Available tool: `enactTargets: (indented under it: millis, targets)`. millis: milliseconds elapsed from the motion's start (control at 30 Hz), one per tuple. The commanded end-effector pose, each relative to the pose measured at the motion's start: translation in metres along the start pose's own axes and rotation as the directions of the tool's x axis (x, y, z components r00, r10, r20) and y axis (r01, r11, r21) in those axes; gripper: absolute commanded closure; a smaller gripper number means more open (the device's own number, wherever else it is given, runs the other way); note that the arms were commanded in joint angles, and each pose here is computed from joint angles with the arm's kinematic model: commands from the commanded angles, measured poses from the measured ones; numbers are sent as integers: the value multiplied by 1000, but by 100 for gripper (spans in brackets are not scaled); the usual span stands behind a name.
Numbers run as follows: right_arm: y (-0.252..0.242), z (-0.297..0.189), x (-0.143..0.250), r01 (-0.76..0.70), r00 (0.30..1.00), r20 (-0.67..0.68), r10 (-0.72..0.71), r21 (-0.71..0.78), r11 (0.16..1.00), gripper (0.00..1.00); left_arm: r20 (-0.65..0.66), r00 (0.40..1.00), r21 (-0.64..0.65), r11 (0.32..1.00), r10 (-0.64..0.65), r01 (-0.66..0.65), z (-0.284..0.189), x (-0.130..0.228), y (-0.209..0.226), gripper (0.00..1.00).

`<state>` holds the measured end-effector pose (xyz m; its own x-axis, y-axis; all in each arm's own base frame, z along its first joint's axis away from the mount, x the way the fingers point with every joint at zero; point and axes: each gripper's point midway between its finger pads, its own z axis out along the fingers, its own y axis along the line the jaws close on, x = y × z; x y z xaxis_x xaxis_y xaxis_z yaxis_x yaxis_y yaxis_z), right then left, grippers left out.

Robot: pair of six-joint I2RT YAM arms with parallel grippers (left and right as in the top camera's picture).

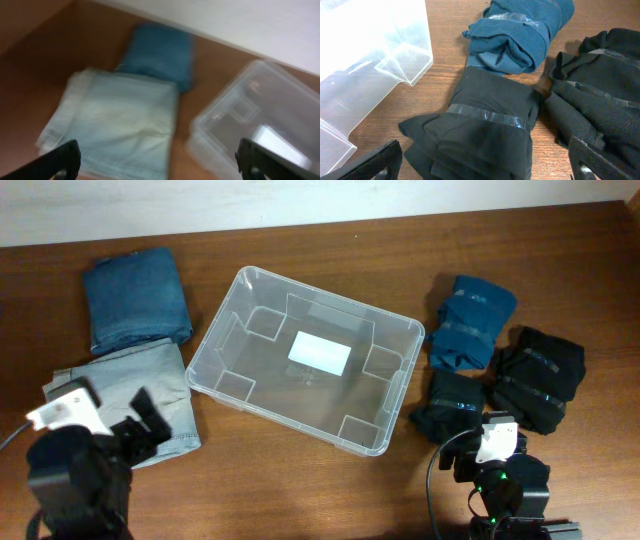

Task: Pack container
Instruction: 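Reach the left gripper to the folded light-blue jeans and grasp its edge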

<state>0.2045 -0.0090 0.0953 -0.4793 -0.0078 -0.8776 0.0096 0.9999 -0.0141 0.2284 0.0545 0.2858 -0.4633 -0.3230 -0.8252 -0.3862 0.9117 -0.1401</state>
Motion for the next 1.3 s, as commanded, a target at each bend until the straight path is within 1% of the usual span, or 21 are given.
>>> enactTargets:
  millis: [0,100,167,233,300,433,567,667,733,833,900,933,1000,1100,1200,1267]
  targets:
    - [0,0,1,3,1000,4,-3,-3,1000,2,-38,984,-197,967,-175,164,15,5,41,0]
    - [0,0,1,3,1000,4,-3,-3,1000,1,-113,955,-237,941,-275,243,33,16,60,0]
    - [0,0,1,3,1000,4,-3,-3,1000,2,-152,920,-259,913,-361,315,44,23,74,0]
    - [0,0,1,3,1000,4,-3,-3,1000,2,-170,880,-301,873,-444,383,53,29,91,0]
    - [0,0,1,3,1000,4,-3,-3,1000,1,-177,846,-368,831,-503,418,63,36,113,1]
    - [0,0,1,3,1000,4,-3,-3,1000,1,-251,761,-407,778,-599,478,79,58,139,1]
    - [0,0,1,3,1000,4,-3,-3,1000,1,-276,662,-488,695,-696,528,90,83,172,2]
    - [0,0,1,3,1000,4,-3,-3,1000,1,-322,626,-464,695,-710,549,98,94,185,9]
    - [0,0,1,3,1000,4,-3,-3,1000,1,-339,597,-464,681,-727,566,101,104,197,9]
    - [0,0,1,3,1000,4,-3,-3,1000,1,-375,587,-412,697,-717,587,112,112,208,9]
    - [0,0,1,3,1000,4,-3,-3,1000,1,-419,599,-323,729,-682,603,124,115,208,8]
    - [0,0,1,3,1000,4,-3,-3,1000,2,-436,599,-302,736,-672,606,128,118,209,8]
    - [0,0,1,3,1000,4,-3,-3,1000,2,-474,582,-291,741,-661,606,136,131,212,6]
    - [0,0,1,3,1000,4,-3,-3,1000,1,-546,559,-228,753,-624,617,150,148,206,6]
    - [0,0,1,3,1000,4,-3,-3,1000,2,-577,579,-100,754,-575,649,165,150,195,6]
    - [0,0,1,3,1000,4,-3,-3,1000,2,-580,583,-84,753,-569,652,172,153,196,6]
